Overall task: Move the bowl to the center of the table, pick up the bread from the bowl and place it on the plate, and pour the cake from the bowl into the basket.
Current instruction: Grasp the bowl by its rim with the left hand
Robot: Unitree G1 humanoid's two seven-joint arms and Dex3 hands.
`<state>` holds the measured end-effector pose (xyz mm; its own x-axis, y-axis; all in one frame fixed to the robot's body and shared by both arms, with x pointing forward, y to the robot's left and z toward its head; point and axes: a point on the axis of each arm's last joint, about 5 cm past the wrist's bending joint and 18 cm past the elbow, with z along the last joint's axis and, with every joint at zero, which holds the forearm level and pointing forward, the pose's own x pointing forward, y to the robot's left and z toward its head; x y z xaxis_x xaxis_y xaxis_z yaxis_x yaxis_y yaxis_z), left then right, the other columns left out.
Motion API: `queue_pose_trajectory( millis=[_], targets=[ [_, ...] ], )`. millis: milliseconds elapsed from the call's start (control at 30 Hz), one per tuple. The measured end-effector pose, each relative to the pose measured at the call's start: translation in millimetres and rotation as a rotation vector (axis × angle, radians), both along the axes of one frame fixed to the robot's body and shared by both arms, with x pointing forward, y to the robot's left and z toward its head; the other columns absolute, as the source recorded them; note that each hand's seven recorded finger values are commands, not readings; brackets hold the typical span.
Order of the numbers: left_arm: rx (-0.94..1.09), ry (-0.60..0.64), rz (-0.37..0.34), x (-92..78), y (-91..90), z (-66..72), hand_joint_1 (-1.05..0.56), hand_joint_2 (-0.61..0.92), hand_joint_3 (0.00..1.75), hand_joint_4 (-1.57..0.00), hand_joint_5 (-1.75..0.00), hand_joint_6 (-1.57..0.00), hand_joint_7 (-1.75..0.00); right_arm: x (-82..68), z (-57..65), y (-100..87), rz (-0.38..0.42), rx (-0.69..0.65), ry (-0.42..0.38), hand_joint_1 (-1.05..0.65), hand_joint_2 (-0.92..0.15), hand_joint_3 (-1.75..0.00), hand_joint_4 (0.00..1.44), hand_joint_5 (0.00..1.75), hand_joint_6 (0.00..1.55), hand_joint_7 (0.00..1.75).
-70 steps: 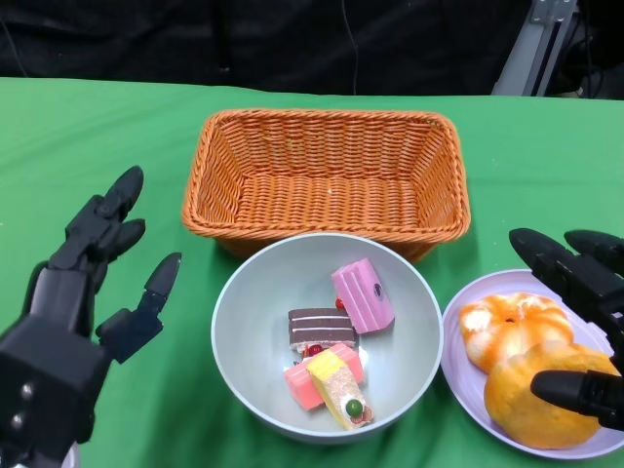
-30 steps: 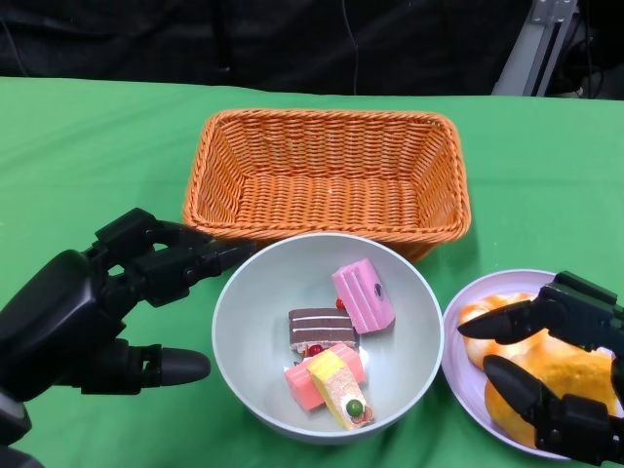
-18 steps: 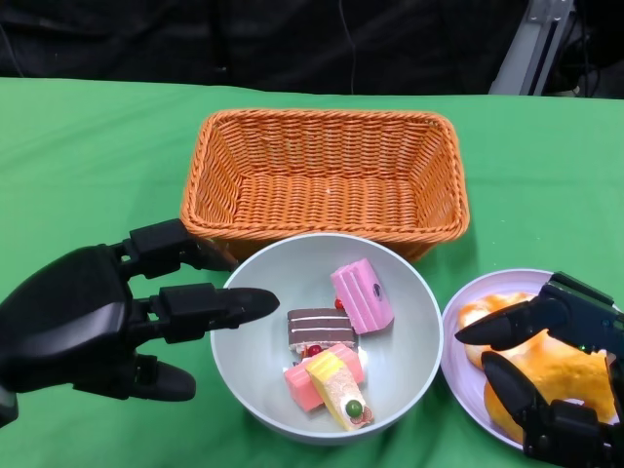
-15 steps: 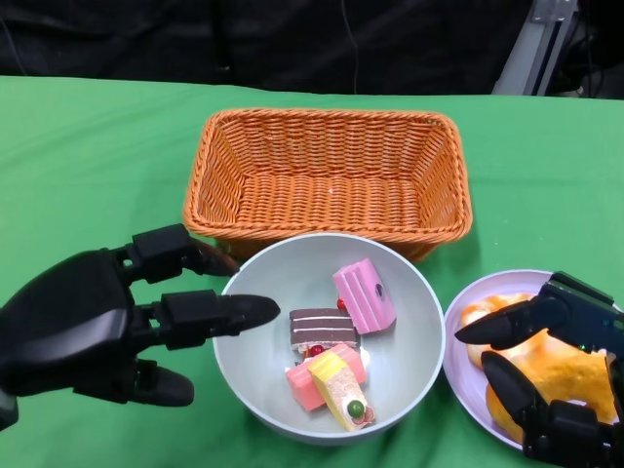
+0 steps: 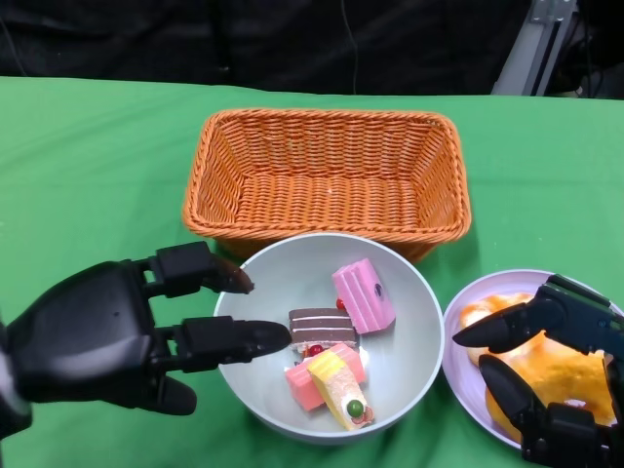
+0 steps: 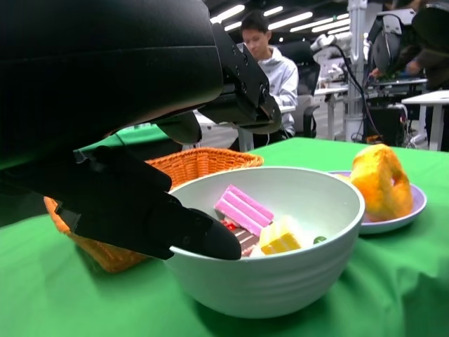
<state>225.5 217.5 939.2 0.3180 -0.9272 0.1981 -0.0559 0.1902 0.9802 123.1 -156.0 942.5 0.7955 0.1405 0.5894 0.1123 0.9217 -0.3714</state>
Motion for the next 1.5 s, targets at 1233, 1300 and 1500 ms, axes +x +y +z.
queue_pose_trajectory(
  millis=[1233, 1300, 1500],
  targets=[
    [0.201, -0.228, -0.052, 32.7, -18.9, -28.5, -0.46, 0.85, 0.01, -0.44, -0.68, -0.68, -0.06, -1.8, -1.3, 0.5, -0.001, -0.004, 0.025, -0.2, -0.51, -0.92, 0.67, 1.37, 0.74, 0.96],
    [0.213, -0.241, -0.055, 36.7, -20.4, -30.3, -0.45, 0.88, 0.01, -0.47, -0.67, -0.71, -0.06, -1.8, -1.4, 0.9, 0.002, -0.004, 0.027, -0.21, -0.5, -0.92, 0.68, 1.37, 0.75, 0.97],
    [0.248, -0.255, -0.047, 41.8, -21.0, -34.1, -0.5, 0.84, 0.0, -0.48, -0.66, -0.7, -0.04, -1.8, -1.5, 1.1, 0.003, -0.001, 0.029, -0.2, -0.51, -0.92, 0.68, 1.37, 0.75, 0.97]
  ],
)
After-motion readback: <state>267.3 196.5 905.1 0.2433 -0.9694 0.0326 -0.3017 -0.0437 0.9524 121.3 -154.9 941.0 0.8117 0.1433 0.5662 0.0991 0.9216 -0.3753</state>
